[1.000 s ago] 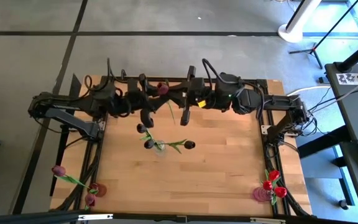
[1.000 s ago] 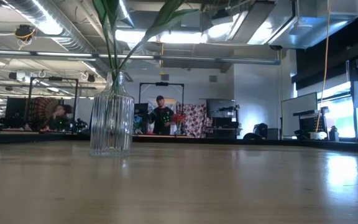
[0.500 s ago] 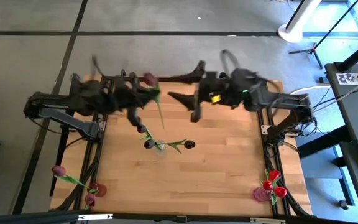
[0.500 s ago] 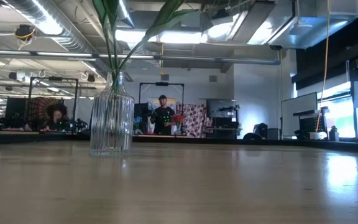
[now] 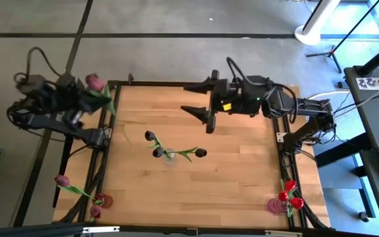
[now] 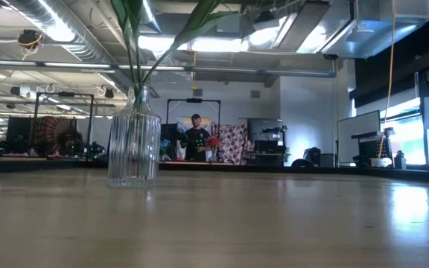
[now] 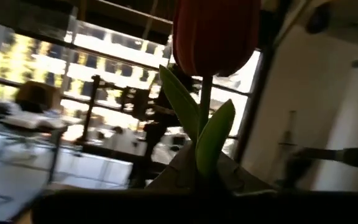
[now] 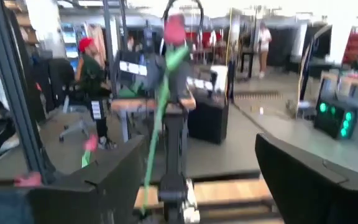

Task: Sort flowers into vase by color
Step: Put the pink flower into the red transparent vase

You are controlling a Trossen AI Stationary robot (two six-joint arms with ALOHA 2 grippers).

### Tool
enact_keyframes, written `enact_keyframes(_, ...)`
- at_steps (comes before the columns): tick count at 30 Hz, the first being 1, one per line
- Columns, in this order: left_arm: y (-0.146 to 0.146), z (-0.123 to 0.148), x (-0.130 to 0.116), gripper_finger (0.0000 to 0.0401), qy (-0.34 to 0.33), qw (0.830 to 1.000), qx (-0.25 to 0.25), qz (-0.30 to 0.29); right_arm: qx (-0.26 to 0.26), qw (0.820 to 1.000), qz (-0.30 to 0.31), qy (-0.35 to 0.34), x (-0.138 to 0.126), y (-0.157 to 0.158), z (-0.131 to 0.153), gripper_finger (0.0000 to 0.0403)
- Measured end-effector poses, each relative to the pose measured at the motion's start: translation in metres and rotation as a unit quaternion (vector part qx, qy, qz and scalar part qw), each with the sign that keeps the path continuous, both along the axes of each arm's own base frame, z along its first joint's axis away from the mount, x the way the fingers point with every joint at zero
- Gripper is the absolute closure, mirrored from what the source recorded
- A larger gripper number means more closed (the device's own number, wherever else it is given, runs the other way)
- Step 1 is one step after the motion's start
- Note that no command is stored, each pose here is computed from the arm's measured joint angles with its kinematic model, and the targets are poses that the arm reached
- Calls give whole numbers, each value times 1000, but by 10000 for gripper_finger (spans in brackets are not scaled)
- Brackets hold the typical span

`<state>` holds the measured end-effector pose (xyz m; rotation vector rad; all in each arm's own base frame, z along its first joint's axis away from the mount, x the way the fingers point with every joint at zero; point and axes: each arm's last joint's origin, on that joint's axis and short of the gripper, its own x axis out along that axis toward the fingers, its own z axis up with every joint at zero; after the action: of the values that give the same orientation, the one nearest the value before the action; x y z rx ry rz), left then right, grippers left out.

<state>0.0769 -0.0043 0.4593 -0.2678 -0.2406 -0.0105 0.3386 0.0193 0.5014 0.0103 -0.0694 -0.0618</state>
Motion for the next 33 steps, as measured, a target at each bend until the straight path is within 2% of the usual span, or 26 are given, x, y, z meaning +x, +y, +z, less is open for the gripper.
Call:
enact_keyframes(3,-4,-8,-8,399,-2,998,-10,-68,18,1000,-2,22,0,4,-5,109)
enact_keyframes(7,-13,-26,3,400,32,985,-28,-168,35,999,-15,27,0,3,-6,116)
enact_keyframes(10,-23,-38,18,400,13,969,-44,-241,55,998,-16,39,0,3,-9,116)
enact_keyframes(13,-37,-51,32,400,-13,947,-43,-318,72,995,-17,61,0,3,-14,117)
enact_keyframes(16,-53,-67,43,401,-1,931,-44,-361,94,992,-19,86,0,3,-19,117)
enact_keyframes(20,-77,-76,49,401,10,913,-51,-404,115,987,-23,110,-1,2,-24,117)
enact_keyframes(24,-98,-78,38,401,17,896,-45,-442,131,984,-25,117,-1,2,-26,117)
enact_keyframes(28,-111,-87,23,401,64,904,-32,-421,149,982,-35,112,-1,2,-25,117)
enact_keyframes(33,-117,-91,3,401,82,917,-8,-390,168,978,-37,117,4,2,-29,117)
